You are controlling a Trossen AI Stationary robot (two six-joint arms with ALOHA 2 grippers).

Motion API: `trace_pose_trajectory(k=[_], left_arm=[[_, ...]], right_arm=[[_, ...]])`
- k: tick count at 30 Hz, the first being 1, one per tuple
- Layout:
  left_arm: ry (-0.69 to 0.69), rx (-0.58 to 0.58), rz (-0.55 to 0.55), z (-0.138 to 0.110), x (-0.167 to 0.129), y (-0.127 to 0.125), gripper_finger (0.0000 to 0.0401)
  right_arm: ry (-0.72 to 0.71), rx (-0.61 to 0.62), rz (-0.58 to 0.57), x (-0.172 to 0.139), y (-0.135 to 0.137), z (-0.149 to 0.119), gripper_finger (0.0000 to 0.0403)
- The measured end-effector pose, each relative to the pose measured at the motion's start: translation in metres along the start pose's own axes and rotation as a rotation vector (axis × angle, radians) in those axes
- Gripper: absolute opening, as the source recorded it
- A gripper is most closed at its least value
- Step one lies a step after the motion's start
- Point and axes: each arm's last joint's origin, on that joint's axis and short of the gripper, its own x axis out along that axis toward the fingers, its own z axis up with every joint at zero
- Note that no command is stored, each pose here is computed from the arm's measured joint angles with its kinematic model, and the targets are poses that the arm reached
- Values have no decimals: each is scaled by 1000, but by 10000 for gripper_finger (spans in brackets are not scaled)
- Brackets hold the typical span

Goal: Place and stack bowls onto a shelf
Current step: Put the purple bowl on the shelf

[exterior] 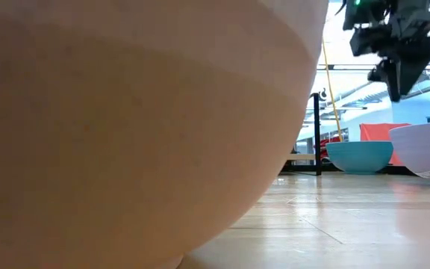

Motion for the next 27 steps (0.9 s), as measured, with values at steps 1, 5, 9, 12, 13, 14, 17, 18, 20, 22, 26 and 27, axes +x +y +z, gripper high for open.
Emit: trace_pose_trajectory(k=[1,5,9,12,13,14,17,18,20,22,26,27], left_arm=[[2,-1,0,0,0,0,33],[6,-3,-1,-1,0,0,33],[7,-4,-1,-1,0,0,33],[6,-4,-1,-1,0,0,33],[7,-4,-1,-1,0,0,33],[7,-4,-1,-1,0,0,33],[7,-4,-1,-1,0,0,33],[6,-4,0,-1,0,0,33],[7,-4,0,-1,0,0,33],[6,-4,0,-1,0,0,33],[6,-4,-1,-1,0,0,33],[6,-4,0,-1,0,0,33]], right_arm=[[21,2,3,4,-1,0,114],[72,-27,13,18,-4,-1,114],[61,-37,11,32,-8,-1,114],[33,-41,7,33,-9,3,114],[29,-41,7,34,-9,4,114],[32,-41,7,34,-9,5,114],[51,-30,11,36,-9,5,114],[61,-23,12,37,-10,5,114],[83,-16,16,39,-10,6,114],[95,-13,18,40,-11,7,114],[123,-6,26,44,-12,9,114],[131,-5,27,46,-12,10,114]])
